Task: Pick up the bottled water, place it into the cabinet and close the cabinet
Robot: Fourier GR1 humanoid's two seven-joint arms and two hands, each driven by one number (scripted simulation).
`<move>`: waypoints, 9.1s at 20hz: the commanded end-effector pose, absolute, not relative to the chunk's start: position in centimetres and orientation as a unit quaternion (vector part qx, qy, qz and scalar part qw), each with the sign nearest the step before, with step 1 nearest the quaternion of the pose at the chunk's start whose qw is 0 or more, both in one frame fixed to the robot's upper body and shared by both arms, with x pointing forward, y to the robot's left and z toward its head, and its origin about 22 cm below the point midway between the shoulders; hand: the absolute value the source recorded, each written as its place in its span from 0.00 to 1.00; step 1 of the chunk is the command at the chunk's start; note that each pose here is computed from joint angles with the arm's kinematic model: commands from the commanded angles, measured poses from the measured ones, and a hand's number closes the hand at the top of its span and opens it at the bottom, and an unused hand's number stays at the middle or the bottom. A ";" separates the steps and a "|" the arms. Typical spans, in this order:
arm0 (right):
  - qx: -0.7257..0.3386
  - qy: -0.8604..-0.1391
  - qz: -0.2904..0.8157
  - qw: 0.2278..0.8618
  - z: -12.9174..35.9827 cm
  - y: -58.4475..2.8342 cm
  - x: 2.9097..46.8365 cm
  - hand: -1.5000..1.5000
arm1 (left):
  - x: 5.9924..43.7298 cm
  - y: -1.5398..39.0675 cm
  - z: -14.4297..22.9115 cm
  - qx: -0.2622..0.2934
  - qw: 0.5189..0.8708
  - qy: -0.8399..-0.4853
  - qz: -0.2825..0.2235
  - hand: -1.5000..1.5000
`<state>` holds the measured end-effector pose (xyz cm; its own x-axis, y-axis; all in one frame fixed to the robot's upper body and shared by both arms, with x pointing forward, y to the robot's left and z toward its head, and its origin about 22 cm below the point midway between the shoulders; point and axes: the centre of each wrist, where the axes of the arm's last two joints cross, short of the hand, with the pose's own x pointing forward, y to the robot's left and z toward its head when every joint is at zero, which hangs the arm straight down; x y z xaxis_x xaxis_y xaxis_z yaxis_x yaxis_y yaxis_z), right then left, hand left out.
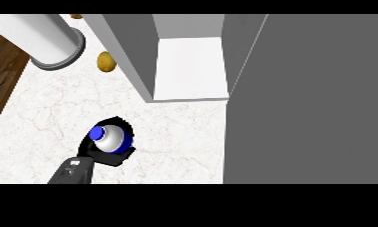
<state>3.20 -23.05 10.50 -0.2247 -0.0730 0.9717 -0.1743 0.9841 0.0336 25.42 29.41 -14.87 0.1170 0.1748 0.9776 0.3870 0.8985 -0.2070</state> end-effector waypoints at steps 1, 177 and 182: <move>0.071 -0.787 0.038 0.611 12.0 -23.3 3.0 0.00 | 24.3 28.1 -16.0 -0.300 0.673 -0.673 -0.059 1.00; 0.415 -0.680 0.288 0.532 13.6 -16.5 3.9 1.00 | 16.3 32.4 4.7 -0.201 0.569 -0.793 0.077 0.00; 0.400 -0.680 0.307 0.532 13.5 -16.8 4.8 1.00 | 16.1 32.7 5.2 -0.222 0.572 -0.787 0.061 0.00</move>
